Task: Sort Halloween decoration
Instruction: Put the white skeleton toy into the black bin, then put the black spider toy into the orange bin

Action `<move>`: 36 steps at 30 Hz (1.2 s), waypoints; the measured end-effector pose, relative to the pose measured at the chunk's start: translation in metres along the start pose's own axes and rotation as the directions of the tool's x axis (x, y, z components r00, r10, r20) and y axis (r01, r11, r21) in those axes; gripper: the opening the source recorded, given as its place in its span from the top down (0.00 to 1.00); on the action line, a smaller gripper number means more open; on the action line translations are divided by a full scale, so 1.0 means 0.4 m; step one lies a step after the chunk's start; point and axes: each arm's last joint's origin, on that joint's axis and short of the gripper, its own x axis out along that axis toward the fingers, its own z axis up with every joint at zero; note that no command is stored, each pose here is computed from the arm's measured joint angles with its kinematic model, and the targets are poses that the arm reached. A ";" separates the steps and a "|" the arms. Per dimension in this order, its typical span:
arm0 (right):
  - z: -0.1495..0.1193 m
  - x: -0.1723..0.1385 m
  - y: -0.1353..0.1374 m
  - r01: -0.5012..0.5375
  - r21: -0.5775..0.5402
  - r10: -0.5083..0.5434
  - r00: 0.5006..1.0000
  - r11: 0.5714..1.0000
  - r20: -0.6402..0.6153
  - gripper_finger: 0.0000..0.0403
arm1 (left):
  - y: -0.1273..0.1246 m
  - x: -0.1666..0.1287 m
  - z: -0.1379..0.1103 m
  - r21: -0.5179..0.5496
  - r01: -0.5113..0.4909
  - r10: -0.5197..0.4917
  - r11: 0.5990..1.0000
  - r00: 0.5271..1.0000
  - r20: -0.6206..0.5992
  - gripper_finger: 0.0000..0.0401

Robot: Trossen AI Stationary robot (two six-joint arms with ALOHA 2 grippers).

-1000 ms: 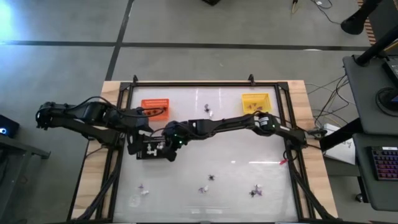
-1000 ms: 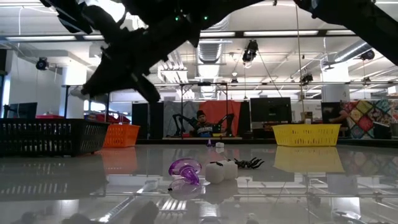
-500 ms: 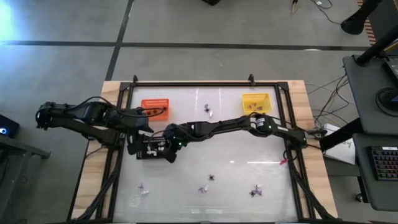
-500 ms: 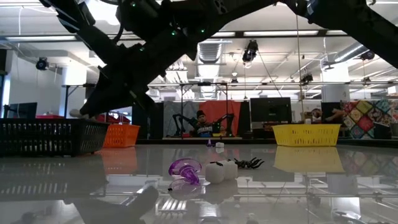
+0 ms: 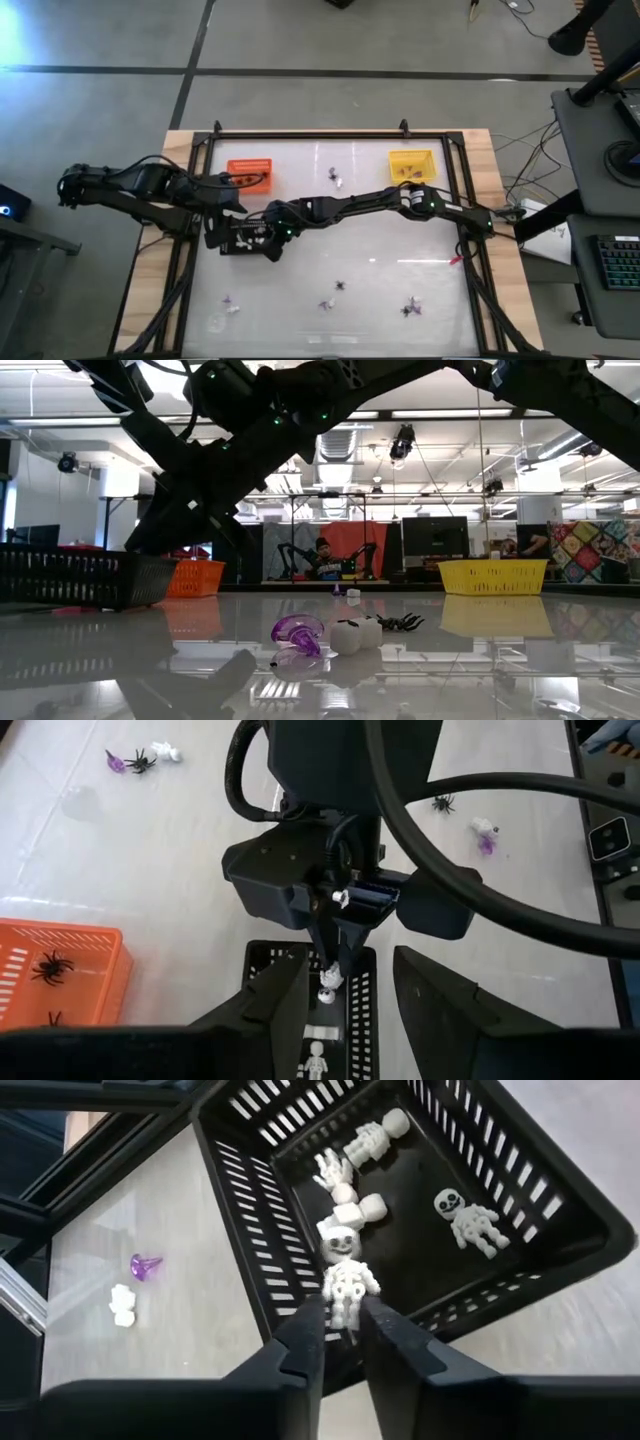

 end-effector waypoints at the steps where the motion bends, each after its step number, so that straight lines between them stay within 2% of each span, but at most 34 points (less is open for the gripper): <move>1: 0.000 0.000 0.000 0.001 0.001 -0.001 1.000 1.000 0.000 0.83 | 0.000 0.000 0.000 0.000 0.001 -0.001 1.000 1.000 0.000 0.68; 6: 0.014 -0.008 0.010 -0.010 -0.001 0.010 1.000 1.000 0.017 0.76 | 0.000 0.000 -0.002 0.000 0.000 0.000 1.000 1.000 -0.008 0.68; 13: 0.075 -0.059 0.059 -0.033 -0.023 0.035 0.998 0.999 0.058 0.74 | 0.004 -0.001 -0.015 0.002 -0.016 0.016 1.000 0.998 -0.064 0.68; 17: 0.090 -0.121 0.083 0.038 -0.090 -0.044 0.997 0.995 -0.064 0.73 | 0.006 -0.002 -0.028 -0.026 -0.010 0.007 1.000 0.993 -0.122 0.68; 21: 0.066 -0.192 0.081 0.138 -0.124 -0.161 0.967 0.983 -0.196 0.73 | 0.006 -0.004 -0.042 -0.050 0.018 -0.027 0.999 0.983 -0.183 0.68; 26: 0.026 -0.258 0.082 0.273 -0.146 -0.308 0.883 0.951 -0.354 0.73 | 0.007 -0.004 -0.055 -0.088 0.027 -0.043 0.996 0.981 -0.190 0.68; 30: -0.015 -0.274 0.126 0.277 -0.174 -0.326 0.846 0.945 -0.423 0.73 | 0.006 0.000 -0.065 -0.113 0.068 -0.090 0.991 0.976 -0.197 0.68; 36: -0.094 -0.266 0.193 0.273 -0.221 -0.348 0.794 0.936 -0.498 0.73 | -0.002 0.003 -0.070 -0.130 0.081 -0.106 0.988 0.974 -0.199 0.68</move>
